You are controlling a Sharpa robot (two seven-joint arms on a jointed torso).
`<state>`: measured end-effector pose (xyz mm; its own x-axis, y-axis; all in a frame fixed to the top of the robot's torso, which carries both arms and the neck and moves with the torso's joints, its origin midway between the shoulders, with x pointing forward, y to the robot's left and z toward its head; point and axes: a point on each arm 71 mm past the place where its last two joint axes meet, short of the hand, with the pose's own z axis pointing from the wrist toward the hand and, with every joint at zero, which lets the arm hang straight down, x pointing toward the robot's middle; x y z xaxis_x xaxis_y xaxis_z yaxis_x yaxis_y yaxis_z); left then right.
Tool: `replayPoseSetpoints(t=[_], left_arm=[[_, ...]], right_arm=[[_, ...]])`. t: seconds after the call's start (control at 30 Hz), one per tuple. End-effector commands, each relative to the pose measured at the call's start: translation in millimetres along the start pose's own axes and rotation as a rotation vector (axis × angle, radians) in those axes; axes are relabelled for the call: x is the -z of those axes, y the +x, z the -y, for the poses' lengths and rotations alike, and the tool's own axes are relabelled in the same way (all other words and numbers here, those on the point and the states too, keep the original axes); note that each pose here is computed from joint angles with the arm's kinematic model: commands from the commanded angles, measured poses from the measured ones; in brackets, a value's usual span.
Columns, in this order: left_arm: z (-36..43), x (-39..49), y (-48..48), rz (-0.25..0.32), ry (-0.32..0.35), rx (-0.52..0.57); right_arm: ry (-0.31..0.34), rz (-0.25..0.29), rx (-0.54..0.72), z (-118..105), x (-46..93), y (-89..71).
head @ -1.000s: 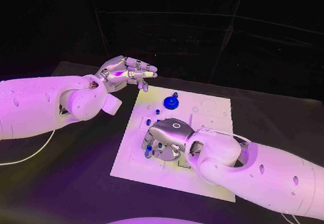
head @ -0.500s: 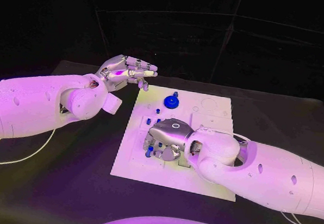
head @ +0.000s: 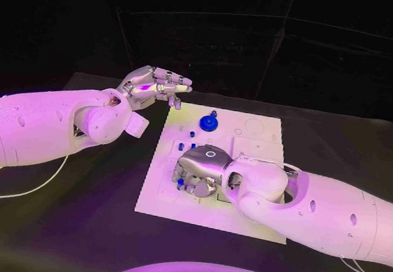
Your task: Assemble the parts on the task board
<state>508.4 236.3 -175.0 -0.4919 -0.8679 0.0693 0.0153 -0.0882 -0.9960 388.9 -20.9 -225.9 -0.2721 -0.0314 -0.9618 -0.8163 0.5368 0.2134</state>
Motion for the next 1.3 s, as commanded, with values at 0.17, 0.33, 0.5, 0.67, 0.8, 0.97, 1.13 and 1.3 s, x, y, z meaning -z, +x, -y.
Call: replayPoseSetpoints(t=[0.17, 0.33, 0.5, 0.67, 0.8, 0.97, 1.13, 1.3], left_arm=[[1.2, -0.9, 1.1, -0.011, 0.006, 0.009], [1.0, -0.9, 1.0, -0.011, 0.005, 0.009], [0.9, -0.8, 0.6, -0.012, 0.003, 0.009], [0.8, -0.7, 0.1, -0.012, 0.002, 0.009], [0.6, -0.6, 0.1, -0.012, 0.000, 0.010], [0.8, 0.4, -0.8, -0.010, 0.000, 0.009], [1.1, 1.7, -1.6, -0.003, 0.002, 0.006], [1.3, 1.9, -1.3, 0.002, 0.007, 0.004]], right_arm=[[-0.014, 0.030, -0.006, -1.2, 0.3, -1.4], [-0.009, 0.063, -0.012, 0.5, 1.7, -3.5], [-0.006, 0.148, -0.021, 3.8, 6.5, -9.2], [0.001, 0.218, -0.063, 9.4, 18.4, -14.1], [0.077, 0.238, -0.186, 27.2, 43.2, -16.5], [0.257, 0.233, -0.372, 62.7, 86.6, -21.9], [0.448, 0.237, -0.488, 94.0, 141.5, -22.8], [0.575, 0.208, -0.514, 108.7, 171.0, -19.0]])
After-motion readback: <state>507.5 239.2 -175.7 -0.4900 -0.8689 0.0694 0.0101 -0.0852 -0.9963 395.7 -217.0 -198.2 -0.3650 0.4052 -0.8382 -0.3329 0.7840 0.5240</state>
